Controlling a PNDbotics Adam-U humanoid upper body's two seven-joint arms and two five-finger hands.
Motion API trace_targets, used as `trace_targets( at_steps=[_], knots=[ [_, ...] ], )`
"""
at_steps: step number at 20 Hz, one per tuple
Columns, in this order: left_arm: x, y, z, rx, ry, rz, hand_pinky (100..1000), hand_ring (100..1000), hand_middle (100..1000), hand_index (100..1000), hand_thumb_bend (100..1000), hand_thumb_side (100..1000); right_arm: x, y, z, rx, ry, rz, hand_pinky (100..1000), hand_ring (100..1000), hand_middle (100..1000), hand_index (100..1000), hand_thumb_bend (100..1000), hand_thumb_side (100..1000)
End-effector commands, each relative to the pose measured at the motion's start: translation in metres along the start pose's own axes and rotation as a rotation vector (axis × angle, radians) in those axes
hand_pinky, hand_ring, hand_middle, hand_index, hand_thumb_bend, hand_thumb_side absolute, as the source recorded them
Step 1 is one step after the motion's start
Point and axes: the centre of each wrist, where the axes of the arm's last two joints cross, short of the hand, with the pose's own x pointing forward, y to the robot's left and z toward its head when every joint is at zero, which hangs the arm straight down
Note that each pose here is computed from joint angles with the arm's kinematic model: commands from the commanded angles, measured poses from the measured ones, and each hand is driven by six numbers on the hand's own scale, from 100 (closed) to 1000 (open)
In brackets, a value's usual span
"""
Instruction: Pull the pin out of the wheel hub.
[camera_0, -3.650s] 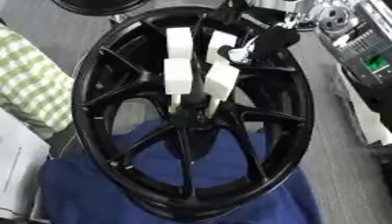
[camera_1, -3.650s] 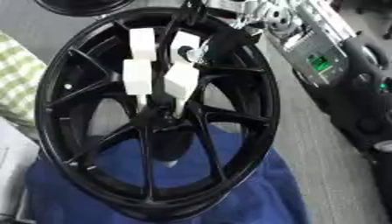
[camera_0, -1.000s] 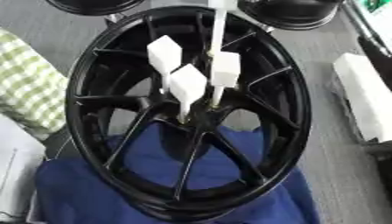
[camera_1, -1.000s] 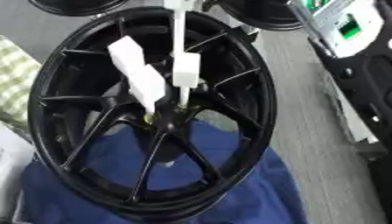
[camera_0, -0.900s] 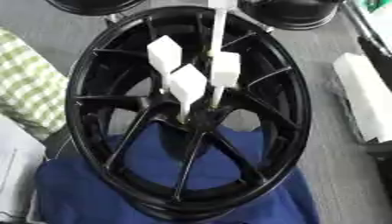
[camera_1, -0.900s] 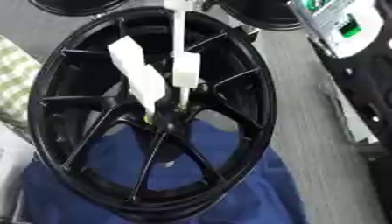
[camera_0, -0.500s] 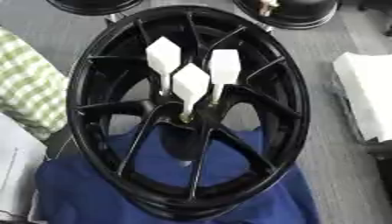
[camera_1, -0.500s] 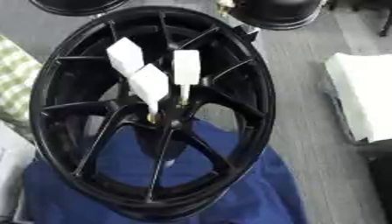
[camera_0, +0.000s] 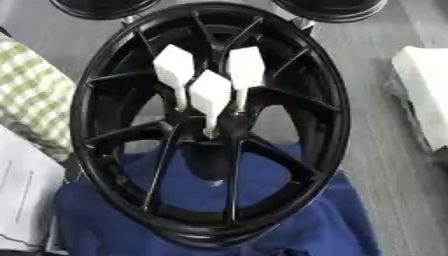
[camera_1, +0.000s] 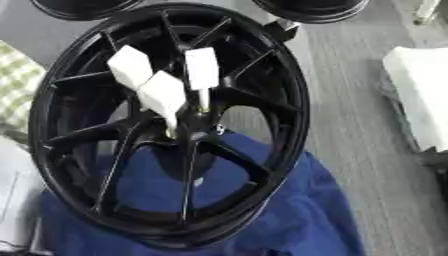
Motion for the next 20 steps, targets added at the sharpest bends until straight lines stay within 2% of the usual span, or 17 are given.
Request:
trace_targets(
  at_steps=[1, 4, 6, 7, 9, 14, 17, 20],
  knots=[
    [0.008, 0.004, -0.002, 0.009, -0.022, 0.0, 700, 690, 503, 719, 173, 705, -0.002, 0.003, 0.014, -0.067, -0.034, 0.091, 921, 763, 675, 856, 100, 253],
    [0.006, 0.003, -0.002, 0.012, -0.015, 0.007, 701, 690, 503, 720, 174, 705, -0.02, 0.016, 0.029, -0.065, -0.017, 0.123, 948, 809, 757, 913, 100, 263],
    [0.006, 0.002, -0.002, 0.016, -0.015, 0.01, 701, 689, 503, 720, 168, 712, -0.03, 0.023, 0.037, -0.062, 0.002, 0.121, 953, 815, 763, 916, 100, 268],
    [0.005, 0.002, -0.001, 0.017, -0.014, 0.013, 701, 688, 503, 720, 156, 744, -0.033, 0.025, 0.04, -0.064, 0.007, 0.12, 956, 812, 759, 918, 100, 268],
    [0.005, 0.001, -0.001, 0.021, -0.012, 0.021, 700, 688, 502, 719, 165, 734, -0.037, 0.029, 0.044, -0.074, 0.018, 0.102, 959, 809, 754, 916, 100, 319],
    [0.005, -0.001, -0.001, 0.016, -0.011, 0.025, 700, 687, 502, 719, 171, 717, -0.038, 0.03, 0.044, -0.099, 0.02, 0.047, 962, 796, 732, 906, 100, 324],
    [0.006, -0.002, -0.001, 0.01, -0.015, 0.029, 700, 686, 502, 719, 170, 715, -0.035, 0.029, 0.042, -0.116, 0.007, 0.007, 957, 761, 664, 871, 100, 336],
    [0.007, -0.006, 0.0, 0.001, -0.017, 0.041, 700, 687, 502, 719, 172, 716, -0.031, 0.029, 0.036, -0.146, -0.019, -0.058, 958, 743, 633, 853, 100, 345]
  ],
)
